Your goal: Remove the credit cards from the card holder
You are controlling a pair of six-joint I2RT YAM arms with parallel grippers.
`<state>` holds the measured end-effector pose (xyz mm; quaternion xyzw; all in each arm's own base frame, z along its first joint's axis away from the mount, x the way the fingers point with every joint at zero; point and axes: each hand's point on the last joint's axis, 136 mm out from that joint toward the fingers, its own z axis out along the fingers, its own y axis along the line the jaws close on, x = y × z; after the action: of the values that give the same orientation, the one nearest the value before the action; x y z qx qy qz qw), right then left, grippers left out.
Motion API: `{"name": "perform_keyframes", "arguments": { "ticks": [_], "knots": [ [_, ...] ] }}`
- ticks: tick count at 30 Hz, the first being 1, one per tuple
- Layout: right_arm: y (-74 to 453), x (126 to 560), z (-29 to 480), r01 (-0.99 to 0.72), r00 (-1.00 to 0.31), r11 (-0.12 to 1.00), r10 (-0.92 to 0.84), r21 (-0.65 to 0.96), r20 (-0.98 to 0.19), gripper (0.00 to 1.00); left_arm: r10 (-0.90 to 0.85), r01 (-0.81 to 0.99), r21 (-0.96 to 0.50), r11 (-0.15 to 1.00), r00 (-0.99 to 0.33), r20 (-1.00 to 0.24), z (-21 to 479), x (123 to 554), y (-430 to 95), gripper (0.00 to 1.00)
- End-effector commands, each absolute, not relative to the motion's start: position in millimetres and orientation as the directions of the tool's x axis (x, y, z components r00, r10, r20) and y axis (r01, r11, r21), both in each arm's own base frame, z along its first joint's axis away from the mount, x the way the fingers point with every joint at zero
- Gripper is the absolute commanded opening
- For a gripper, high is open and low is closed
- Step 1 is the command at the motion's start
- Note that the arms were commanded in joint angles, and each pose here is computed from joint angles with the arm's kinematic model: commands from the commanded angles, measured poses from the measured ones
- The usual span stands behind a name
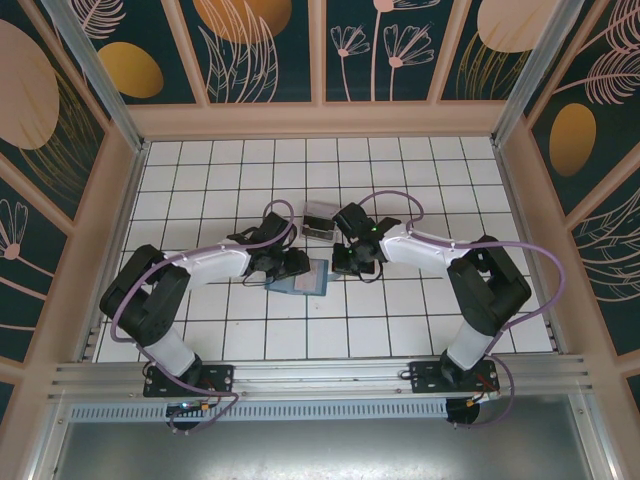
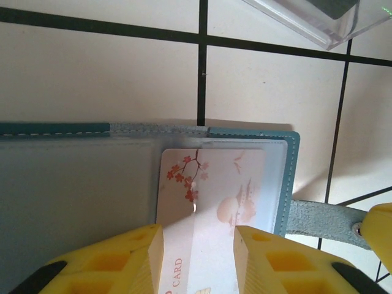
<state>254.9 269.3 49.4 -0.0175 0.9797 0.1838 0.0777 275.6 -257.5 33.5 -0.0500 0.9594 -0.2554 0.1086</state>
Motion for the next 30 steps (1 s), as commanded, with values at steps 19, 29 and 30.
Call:
{"name": "perform_keyframes", "arguments": {
  "ticks": [19,29,30],
  "knots": [
    [265.6,255.8,49.2,-0.06,-0.987,0.945,-0.007,0.323,-0.163,0.0,-0.159,-0.062,-0.474,0.878,-0.973,-0.166,19.9,273.5,-250.5,0.36],
    [264.7,257.1,49.1,-0.06,-0.986,0.947,-0.007,0.316,-0.165,0.0,-0.161,-0.058,-0.517,0.854,-0.974,-0.157,15.2,268.6,-254.9,0.35],
    [264.4,257.2,49.1,-0.059,-0.986,0.947,-0.007,0.316,-0.165,0.0,-0.163,-0.055,-0.536,0.842,-0.974,-0.156,17.0,268.0,-257.2,0.35]
  ]
}}
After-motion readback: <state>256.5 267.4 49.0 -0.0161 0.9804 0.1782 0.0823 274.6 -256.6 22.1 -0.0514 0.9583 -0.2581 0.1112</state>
